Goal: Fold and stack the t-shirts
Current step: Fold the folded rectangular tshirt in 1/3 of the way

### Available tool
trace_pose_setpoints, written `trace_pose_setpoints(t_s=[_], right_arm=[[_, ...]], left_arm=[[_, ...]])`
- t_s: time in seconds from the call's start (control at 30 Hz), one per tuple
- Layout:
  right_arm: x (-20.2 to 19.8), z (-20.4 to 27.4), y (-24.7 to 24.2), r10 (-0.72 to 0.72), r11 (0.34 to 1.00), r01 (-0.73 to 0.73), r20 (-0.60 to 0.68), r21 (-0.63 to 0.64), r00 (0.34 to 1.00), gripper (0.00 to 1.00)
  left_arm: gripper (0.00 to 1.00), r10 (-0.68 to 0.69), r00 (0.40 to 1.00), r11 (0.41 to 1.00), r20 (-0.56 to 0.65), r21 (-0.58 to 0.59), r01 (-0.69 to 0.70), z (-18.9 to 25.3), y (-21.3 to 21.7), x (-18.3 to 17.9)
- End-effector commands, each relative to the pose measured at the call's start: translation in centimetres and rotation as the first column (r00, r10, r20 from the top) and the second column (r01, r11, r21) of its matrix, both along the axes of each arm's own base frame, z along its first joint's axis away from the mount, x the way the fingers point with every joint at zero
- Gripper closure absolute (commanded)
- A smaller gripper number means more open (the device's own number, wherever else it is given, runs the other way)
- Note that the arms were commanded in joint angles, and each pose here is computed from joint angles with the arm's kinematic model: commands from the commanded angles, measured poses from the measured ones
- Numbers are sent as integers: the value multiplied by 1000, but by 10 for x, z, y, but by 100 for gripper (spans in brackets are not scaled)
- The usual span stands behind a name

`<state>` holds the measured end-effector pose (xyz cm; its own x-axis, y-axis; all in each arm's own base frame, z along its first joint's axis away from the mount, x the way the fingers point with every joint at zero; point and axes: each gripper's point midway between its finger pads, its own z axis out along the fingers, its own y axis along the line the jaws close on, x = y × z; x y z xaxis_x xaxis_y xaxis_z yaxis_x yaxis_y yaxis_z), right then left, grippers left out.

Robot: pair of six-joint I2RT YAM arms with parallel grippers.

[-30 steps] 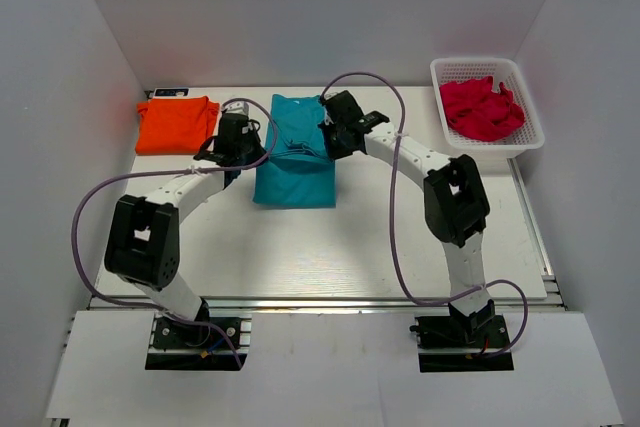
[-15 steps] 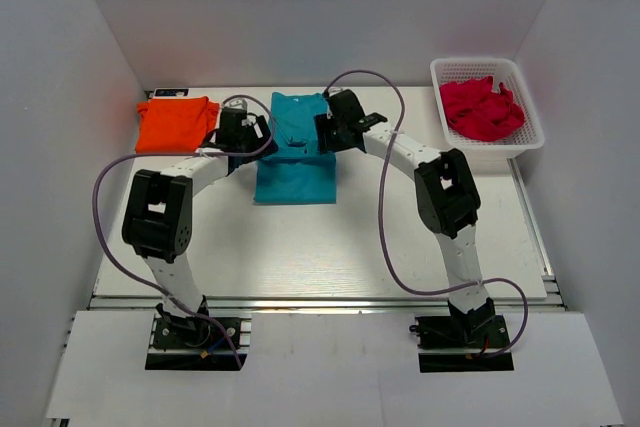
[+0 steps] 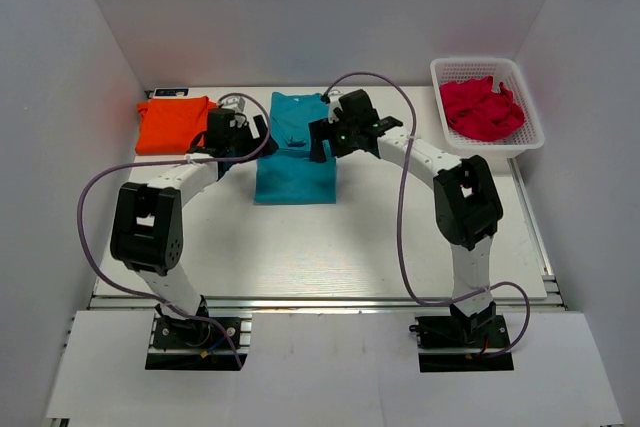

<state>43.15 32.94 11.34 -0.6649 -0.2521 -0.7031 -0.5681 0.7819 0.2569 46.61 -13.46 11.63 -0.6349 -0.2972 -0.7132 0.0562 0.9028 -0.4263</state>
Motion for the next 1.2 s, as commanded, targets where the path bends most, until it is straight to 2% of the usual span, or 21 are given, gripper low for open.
trace_pose_setpoints(t_s=[0.0,0.13,0.2,0.23,0.3,0.4,0.43,0.57,0.67,0.77,0.97,1.0,1.03,1.17], right_arm=[[-40,27,34,218,969,-222,44,110,975,10],[-49,17,54,278,947,-278,24,163,960,10],[-43,1,62,279,945,-273,-9,177,960,10],[-32,17,69,270,942,-269,22,202,963,10],[-24,-1,76,260,942,-253,-5,221,966,10],[1,4,87,212,942,-214,37,257,977,10],[18,-9,83,152,959,-155,34,236,988,10],[67,-5,77,18,966,-37,75,255,997,10],[90,-13,67,-64,965,44,70,258,995,10],[98,6,63,-63,952,30,102,304,993,10],[67,30,55,20,956,-56,124,286,992,10],[49,12,41,20,966,-39,77,254,997,10],[42,30,35,-4,965,-20,89,263,996,10],[-4,15,3,-34,971,32,3,236,999,10]], left_arm=[[0,-97,995,995,27,-20,97,15,-12,-31],[0,-162,987,986,-14,-45,161,0,-20,-64],[0,-142,988,989,-65,-44,140,-13,-14,-80],[0,-142,987,989,-71,-43,139,-13,-12,-90],[0,-118,990,993,-78,-42,115,-14,-5,-98],[0,-94,991,995,-92,-45,90,-15,2,-113],[0,-94,992,995,-80,-47,90,-11,2,-113],[0,-57,993,998,-101,-27,54,-12,10,-121],[0,-39,994,999,-101,-13,38,-9,14,-124],[0,-38,992,999,-120,-10,37,-14,15,-128],[0,-43,990,999,-132,-1,43,-27,15,-124],[0,-48,989,999,-137,6,49,-32,15,-122],[4,-57,989,998,-136,6,58,-34,11,-121],[16,-97,983,995,-153,-5,97,-49,2,-118]])
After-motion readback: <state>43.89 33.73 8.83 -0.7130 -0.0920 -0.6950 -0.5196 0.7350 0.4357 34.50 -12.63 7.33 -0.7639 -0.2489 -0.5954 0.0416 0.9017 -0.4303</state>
